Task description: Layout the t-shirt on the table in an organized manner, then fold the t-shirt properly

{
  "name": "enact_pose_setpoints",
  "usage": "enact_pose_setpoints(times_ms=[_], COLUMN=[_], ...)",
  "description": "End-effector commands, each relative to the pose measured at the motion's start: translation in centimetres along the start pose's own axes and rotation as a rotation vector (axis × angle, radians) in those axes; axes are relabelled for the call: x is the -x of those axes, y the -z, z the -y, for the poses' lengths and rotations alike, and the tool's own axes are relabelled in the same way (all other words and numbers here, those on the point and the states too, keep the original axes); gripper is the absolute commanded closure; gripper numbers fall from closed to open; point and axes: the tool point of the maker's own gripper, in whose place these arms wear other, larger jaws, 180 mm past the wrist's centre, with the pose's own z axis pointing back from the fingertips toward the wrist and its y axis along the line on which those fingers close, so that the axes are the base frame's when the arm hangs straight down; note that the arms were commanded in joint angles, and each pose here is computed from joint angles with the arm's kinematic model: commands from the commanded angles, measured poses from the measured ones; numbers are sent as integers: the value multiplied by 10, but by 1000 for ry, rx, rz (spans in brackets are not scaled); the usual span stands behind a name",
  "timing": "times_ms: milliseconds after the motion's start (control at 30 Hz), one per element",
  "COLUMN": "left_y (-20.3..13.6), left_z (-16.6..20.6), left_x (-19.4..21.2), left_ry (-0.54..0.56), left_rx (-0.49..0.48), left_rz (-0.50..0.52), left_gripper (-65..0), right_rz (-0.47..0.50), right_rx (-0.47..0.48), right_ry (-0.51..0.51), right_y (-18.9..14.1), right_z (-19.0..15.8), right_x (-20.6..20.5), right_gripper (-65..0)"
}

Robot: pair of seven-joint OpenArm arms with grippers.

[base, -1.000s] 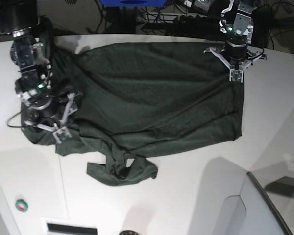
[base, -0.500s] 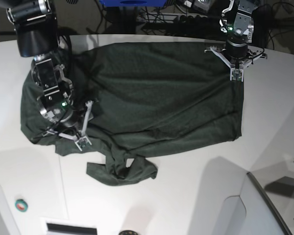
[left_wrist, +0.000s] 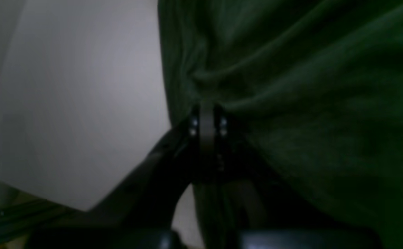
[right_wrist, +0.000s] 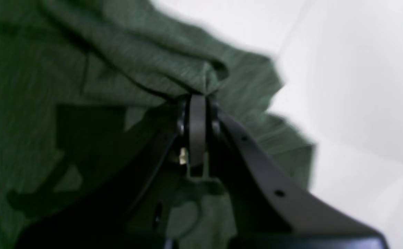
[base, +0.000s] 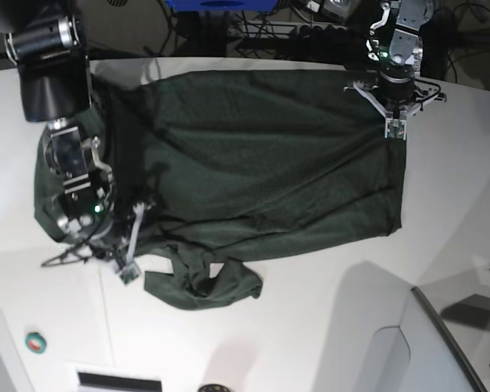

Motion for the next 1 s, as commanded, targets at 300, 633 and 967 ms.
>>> enact_pose_setpoints(times_ms=[300, 633, 967], left_y=[8, 4, -8], left_z=[-31, -58, -18], left_x=[5, -10, -59], left_ry=[-46, -114, -217], left_rx=[-78, -146, -81], left_rz=[-31, 9, 117], left_gripper=[0, 0, 0], right_rz=[116, 338, 232], right_rx=[152, 266, 372], right_ry=[4, 134, 122], right_y=[17, 17, -31], right_z=[122, 180, 178], right_x=[-66, -105, -32], right_gripper=[-15, -408, -377])
